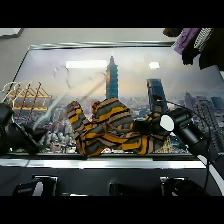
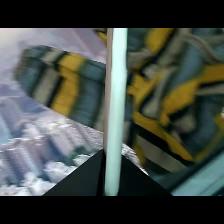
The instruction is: Fold the clothes and pants, and hang the long-sleeved shirts on hangers.
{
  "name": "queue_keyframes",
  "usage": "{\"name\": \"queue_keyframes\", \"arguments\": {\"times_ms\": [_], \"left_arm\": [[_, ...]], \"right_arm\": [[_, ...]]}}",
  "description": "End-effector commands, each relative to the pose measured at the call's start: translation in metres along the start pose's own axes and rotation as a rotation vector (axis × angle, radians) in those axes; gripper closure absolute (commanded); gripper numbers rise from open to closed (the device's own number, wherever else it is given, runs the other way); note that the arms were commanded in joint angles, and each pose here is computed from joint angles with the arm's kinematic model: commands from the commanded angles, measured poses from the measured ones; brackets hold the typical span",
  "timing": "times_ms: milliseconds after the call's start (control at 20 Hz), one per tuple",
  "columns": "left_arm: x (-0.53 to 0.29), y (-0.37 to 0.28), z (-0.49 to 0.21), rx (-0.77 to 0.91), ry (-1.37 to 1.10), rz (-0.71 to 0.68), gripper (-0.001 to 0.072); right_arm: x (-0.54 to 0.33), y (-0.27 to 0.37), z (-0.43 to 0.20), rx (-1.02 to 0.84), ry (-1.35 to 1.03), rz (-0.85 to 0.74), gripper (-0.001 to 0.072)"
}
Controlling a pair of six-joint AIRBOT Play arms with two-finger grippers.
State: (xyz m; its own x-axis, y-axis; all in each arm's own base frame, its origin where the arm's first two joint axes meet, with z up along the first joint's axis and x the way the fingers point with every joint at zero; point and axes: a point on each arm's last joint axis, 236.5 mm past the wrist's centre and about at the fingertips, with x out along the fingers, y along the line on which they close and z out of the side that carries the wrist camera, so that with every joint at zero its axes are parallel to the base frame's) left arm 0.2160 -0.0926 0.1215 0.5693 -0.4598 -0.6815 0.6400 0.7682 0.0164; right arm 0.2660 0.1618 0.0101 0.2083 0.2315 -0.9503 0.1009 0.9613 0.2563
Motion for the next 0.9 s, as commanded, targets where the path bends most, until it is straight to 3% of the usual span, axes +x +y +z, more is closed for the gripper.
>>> {"name": "queue_keyframes", "arguments": {"times_ms": [0, 400, 850], "left_arm": [[-0.004, -0.066, -0.032, 0.067, 0.048, -0.199, 0.0688], [-0.008, -0.118, -0.062, 0.085, 0.068, -0.353, 0.0687], [-0.004, -0.122, -0.068, 0.077, 0.085, -0.374, 0.0687]], "right_arm": [[0.000, -0.012, 0.005, 0.065, -0.024, -0.051, 0.0678], [-0.001, -0.023, 0.013, 0.190, -0.064, -0.094, 0.0679], [-0.001, -0.031, 0.028, 0.324, -0.136, -0.114, 0.0679]]}}
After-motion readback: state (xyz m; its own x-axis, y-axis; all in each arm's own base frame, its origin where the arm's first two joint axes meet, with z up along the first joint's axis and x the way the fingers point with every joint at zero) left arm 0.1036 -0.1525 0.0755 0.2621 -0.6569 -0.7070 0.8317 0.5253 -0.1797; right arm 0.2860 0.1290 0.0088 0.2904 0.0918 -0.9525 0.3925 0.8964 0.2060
